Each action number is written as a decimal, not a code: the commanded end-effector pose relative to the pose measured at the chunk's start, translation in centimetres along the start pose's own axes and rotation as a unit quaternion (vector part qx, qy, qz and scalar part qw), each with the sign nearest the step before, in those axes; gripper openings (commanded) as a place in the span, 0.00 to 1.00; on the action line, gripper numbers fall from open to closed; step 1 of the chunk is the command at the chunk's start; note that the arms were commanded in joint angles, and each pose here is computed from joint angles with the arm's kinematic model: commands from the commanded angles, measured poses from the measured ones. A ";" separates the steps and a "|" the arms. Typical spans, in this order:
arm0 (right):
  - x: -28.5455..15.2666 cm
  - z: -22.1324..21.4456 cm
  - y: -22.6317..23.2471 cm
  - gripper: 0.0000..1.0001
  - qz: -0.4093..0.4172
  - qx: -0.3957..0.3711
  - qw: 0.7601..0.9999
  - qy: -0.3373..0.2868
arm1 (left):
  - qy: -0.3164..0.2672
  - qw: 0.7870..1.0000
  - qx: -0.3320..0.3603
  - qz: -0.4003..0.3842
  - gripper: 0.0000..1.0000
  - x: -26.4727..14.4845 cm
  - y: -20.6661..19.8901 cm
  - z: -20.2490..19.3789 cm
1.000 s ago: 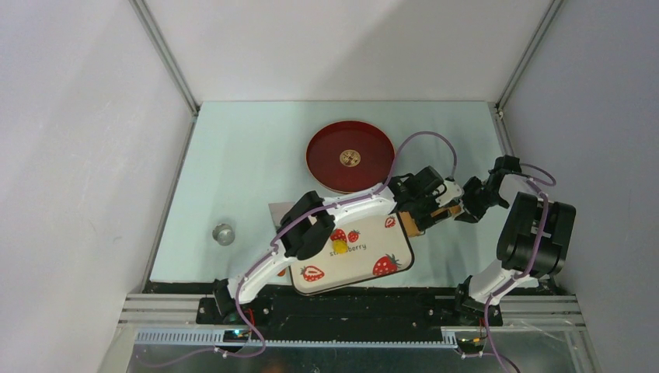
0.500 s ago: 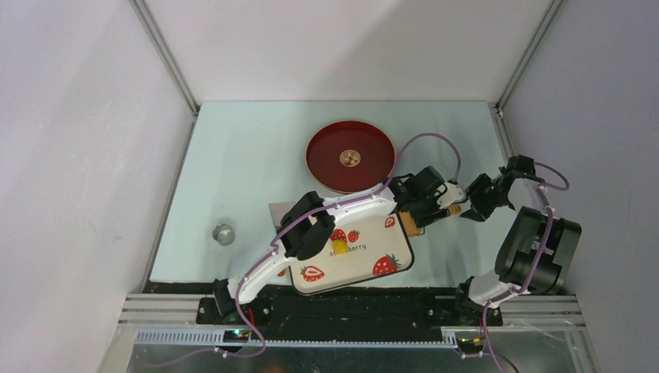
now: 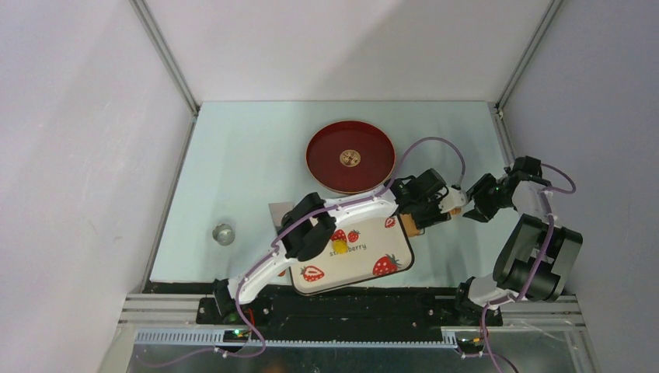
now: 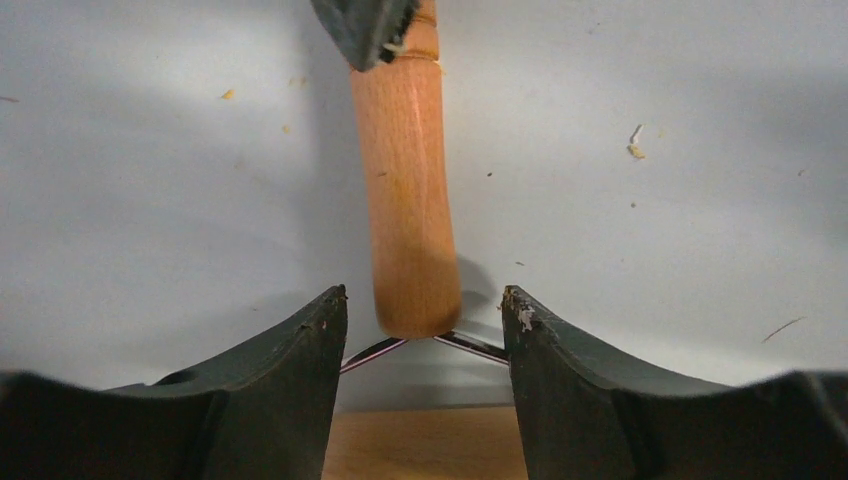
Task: Roll out the dumpling wrappers from the dough
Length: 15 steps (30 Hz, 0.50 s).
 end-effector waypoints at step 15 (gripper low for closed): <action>-3.3 0.2 1.1 0.54 0.028 0.001 0.999 -0.038 | 0.007 0.999 0.044 -0.009 0.01 -0.1 -0.1 0.1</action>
Point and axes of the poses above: each gripper's point midway between its finger pads, its own x axis out along the fingers, its own y axis along the line the jaws close on, z = x × y, the point moved 4 cm from there along -x, back along the fingers, and after that the axes turned 1 degree about -x, right-handed, at the moved point
